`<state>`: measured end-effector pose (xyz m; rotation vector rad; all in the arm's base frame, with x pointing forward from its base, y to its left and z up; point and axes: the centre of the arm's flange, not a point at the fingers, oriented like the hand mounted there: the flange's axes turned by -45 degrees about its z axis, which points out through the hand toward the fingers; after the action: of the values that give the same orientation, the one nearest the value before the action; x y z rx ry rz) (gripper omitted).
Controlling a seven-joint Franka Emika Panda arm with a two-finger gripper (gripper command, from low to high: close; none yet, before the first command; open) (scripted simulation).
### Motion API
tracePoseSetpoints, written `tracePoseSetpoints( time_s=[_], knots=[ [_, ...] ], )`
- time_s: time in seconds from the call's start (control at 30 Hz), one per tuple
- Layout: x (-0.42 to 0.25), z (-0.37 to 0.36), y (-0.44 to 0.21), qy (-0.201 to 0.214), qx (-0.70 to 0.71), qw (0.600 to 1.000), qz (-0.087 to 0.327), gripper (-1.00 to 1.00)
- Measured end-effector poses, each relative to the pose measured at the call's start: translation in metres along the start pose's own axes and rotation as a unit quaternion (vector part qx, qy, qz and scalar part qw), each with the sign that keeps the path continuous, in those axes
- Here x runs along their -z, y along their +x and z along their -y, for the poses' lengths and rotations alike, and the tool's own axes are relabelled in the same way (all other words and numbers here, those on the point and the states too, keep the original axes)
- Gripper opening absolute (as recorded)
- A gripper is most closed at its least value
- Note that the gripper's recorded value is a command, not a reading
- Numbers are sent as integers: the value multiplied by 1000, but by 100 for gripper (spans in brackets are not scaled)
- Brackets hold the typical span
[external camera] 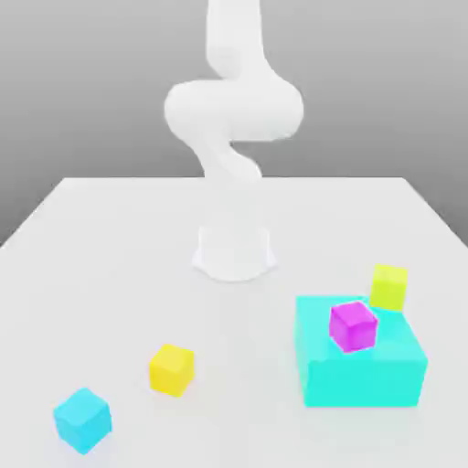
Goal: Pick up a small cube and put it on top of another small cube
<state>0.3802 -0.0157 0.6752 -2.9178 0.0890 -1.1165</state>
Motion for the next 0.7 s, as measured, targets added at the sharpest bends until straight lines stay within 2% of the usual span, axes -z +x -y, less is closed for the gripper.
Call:
tracePoseSetpoints(
  time_s=[0.33,0.7],
  knots=[
    [-188,-74,-41,-29,-97,986,135,0],
    [-344,-167,-172,-83,-207,936,272,0]
  ],
)
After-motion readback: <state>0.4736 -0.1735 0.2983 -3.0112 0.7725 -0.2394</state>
